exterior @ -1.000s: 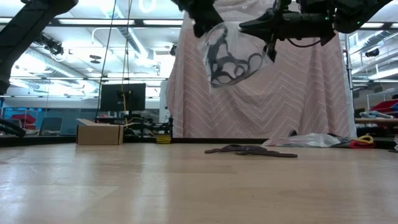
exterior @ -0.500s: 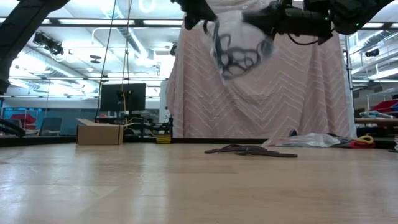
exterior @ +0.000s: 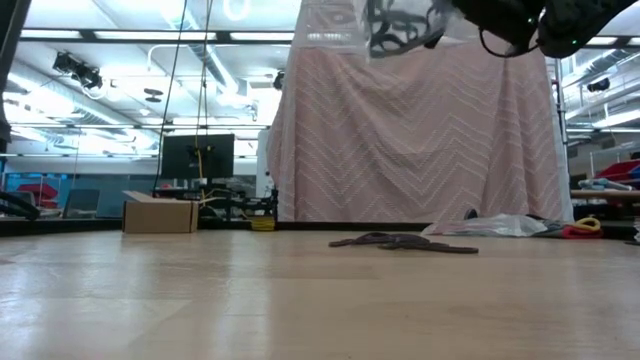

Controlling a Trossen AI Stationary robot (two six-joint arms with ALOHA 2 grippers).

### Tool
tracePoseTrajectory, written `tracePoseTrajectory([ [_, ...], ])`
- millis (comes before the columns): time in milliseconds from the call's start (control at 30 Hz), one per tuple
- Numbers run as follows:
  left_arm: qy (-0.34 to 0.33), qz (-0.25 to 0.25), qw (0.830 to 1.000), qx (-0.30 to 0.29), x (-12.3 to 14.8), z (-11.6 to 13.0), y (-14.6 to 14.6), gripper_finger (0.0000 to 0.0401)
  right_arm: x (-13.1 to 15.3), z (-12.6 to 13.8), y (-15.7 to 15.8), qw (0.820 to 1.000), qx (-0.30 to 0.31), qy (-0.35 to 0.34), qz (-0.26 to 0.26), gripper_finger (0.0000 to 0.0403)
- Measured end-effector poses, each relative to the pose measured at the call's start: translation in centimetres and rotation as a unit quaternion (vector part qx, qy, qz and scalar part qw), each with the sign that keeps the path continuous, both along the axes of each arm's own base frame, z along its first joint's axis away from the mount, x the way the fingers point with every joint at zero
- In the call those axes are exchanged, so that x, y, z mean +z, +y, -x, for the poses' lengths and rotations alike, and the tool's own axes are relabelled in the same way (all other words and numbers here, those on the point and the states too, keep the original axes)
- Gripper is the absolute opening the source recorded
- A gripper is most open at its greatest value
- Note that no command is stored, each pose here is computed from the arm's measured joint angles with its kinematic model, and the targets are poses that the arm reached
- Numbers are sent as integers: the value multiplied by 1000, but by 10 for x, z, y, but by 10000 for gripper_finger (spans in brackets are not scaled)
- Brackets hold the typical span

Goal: Sort rubber bands
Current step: Put the black rubber band into the transparent zip bag

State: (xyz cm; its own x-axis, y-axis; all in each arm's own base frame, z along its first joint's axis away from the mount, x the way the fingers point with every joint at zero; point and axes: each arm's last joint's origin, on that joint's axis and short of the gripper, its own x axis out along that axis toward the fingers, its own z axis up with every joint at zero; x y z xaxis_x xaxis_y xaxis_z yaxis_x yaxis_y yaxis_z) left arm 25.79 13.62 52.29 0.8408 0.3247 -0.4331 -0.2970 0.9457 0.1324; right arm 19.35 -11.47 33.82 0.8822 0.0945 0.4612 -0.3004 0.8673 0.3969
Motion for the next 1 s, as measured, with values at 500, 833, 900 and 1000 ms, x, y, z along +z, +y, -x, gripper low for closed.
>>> tracePoseTrajectory([
  [500,87,33,994,-52,-55,-35,18,10,0,-8,5,998,-62,-30,8,0],
  [833,28,-1,997,-77,-44,-43,21,10,-6,-14,-3,998,-61,-21,5,0],
  [900,26,-1,996,-81,-45,-44,20,10,-4,-16,-3,998,-55,-25,4,0],
  [1000,26,-4,997,-79,-47,-49,22,10,-6,-17,-5,998,-51,-22,-3,0],
])
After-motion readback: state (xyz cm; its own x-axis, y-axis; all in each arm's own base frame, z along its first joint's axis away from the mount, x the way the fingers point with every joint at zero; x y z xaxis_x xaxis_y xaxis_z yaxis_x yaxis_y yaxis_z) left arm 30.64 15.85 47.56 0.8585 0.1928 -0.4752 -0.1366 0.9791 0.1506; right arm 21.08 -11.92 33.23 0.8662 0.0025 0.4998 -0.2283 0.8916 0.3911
